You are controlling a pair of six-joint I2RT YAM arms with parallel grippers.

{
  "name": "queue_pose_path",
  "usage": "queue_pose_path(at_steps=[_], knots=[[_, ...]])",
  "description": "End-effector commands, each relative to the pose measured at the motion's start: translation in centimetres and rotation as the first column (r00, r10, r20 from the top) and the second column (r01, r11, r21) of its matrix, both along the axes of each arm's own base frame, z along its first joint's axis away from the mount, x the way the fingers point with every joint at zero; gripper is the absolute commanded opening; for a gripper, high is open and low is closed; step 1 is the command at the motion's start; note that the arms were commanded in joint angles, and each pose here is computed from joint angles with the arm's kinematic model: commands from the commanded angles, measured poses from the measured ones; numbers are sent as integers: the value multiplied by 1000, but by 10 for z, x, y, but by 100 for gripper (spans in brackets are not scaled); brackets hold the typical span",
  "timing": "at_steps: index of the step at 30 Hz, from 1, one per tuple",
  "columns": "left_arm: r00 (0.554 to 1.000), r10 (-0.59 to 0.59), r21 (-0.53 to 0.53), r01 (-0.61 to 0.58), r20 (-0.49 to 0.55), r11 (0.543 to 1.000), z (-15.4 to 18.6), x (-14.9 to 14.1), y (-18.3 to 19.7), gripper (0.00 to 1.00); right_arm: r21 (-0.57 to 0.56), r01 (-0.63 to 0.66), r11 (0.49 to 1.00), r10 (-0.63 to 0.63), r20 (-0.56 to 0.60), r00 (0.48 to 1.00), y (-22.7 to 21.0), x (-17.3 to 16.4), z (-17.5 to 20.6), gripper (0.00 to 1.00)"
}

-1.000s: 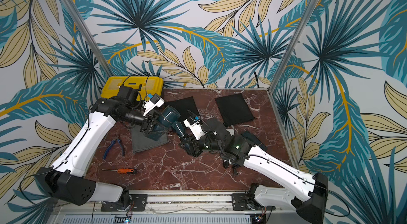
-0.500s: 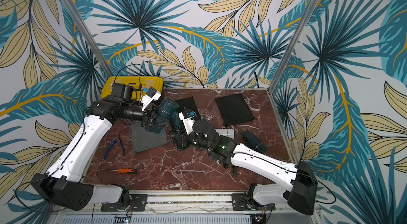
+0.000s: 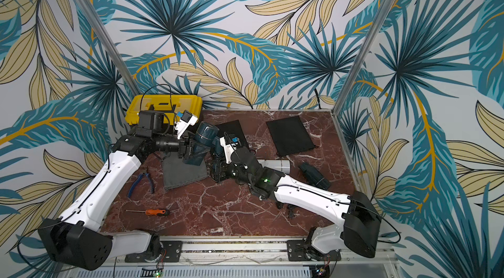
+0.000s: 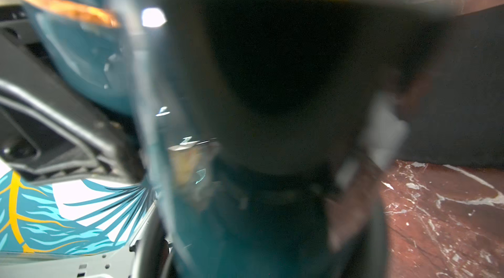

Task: Pack away hair dryers
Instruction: Fold the hair dryer.

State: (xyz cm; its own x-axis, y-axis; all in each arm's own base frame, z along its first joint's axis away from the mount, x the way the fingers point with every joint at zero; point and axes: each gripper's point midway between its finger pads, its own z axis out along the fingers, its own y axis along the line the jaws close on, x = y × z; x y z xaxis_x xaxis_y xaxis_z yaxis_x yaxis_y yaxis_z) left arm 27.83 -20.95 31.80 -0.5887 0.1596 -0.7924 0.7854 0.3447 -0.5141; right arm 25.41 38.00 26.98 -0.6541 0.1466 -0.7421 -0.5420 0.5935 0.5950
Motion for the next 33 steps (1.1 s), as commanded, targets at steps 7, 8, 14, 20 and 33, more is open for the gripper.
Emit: queue_pose_path(at_steps=[7,8,14,20,33], knots=[[976,-196,-165,178,-94,970,27,-40,-21,0,24,-117,993,111,191,975,-2,-35,66,57],[977,-195,-169,178,-89,969,29,-40,-19,0,-9,-106,994,106,183,977,-11,-37,62,59],[976,-210,-197,194,-62,961,40,-44,-12,0,-112,-88,990,105,151,983,-55,-58,52,65],[975,-221,-197,210,-38,958,47,-48,-11,0,-86,-145,986,155,114,981,-70,-77,49,65],[970,-240,-218,225,-43,950,52,-52,-10,0,18,-190,982,188,103,977,-43,-72,45,52]])
